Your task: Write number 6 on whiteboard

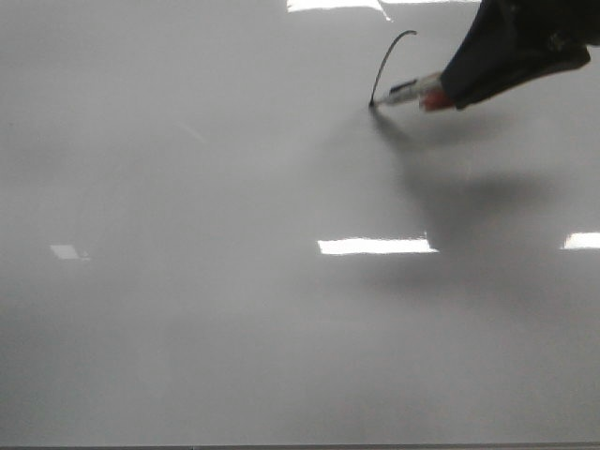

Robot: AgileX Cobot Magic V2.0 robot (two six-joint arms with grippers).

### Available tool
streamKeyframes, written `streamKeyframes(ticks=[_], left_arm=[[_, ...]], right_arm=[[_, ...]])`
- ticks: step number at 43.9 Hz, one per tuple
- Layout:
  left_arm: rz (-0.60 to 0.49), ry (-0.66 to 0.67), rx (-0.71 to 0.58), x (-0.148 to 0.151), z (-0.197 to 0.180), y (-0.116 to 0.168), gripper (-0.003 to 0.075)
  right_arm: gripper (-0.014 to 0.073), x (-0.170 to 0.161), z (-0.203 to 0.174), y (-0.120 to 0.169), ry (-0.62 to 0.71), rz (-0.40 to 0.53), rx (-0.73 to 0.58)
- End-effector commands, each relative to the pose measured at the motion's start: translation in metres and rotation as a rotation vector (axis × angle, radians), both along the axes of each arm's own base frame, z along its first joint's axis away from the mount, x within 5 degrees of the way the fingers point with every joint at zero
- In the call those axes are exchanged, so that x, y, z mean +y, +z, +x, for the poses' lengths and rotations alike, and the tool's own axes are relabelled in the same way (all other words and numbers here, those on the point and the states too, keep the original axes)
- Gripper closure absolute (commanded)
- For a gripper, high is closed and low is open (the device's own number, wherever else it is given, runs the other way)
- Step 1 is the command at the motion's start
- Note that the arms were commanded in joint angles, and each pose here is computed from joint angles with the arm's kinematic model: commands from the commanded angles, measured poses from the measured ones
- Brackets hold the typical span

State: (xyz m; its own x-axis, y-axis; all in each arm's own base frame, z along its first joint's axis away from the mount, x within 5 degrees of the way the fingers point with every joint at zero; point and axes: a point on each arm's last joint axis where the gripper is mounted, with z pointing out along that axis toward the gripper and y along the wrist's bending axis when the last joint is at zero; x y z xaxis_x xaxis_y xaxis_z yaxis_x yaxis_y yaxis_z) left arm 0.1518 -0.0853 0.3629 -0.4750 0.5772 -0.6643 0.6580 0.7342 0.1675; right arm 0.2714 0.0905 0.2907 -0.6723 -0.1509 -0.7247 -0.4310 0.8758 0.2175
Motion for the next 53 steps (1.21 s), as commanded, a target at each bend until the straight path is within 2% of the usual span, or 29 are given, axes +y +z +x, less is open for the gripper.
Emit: streamKeyframes(ticks=[1,7,12,18,24,30,35,39,47,53], left_arm=[[-0.06,0.009,-0.075,-0.001,0.002,0.013,0.0282],[-0.059,0.009,-0.073,-0.001,0.002,0.013,0.0282],[-0.06,0.009,-0.075,-0.001,0.002,0.013,0.0282],[-0.062,0.009,-0.078,-0.002,0.002,0.014,0.0282],[-0.063,-0.005,-0.103,-0.003,0.003,0.015,0.0282],[-0.049,-0.175,-0.127,-0.015,-0.002,0.015,0.0282],[-0.087,-0.308,-0.1,-0.037,-0.004,0.016,0.0281],[-0.088,-0.396,-0.068,-0.061,-0.001,0.014,0.0281],[-0.033,-0.603,-0.076,-0.11,0.0,0.008,0.0281],[-0.015,-0.706,-0.091,-0.145,0.001,0.004,0.0281]], right_arm=[[0.0652,-0.011,0.0,0.02,-0.026,-0.032,-0.092],[0.0652,-0.022,0.001,0.04,-0.097,-0.017,-0.198],[0.0652,-0.017,0.004,0.048,-0.096,-0.003,-0.233],[0.0652,-0.001,0.005,0.05,-0.021,0.004,-0.202],[0.0652,-0.001,-0.02,0.067,0.092,-0.029,-0.223],[0.0652,0.0,-0.064,0.078,0.318,-0.128,-0.254],[0.0652,0.004,-0.099,0.079,0.542,-0.205,-0.282],[0.0652,0.008,-0.121,0.083,0.657,-0.204,-0.281],[0.0652,0.01,-0.136,0.086,0.718,-0.195,-0.272],[0.0652,0.01,-0.136,0.085,0.721,-0.195,-0.269]])
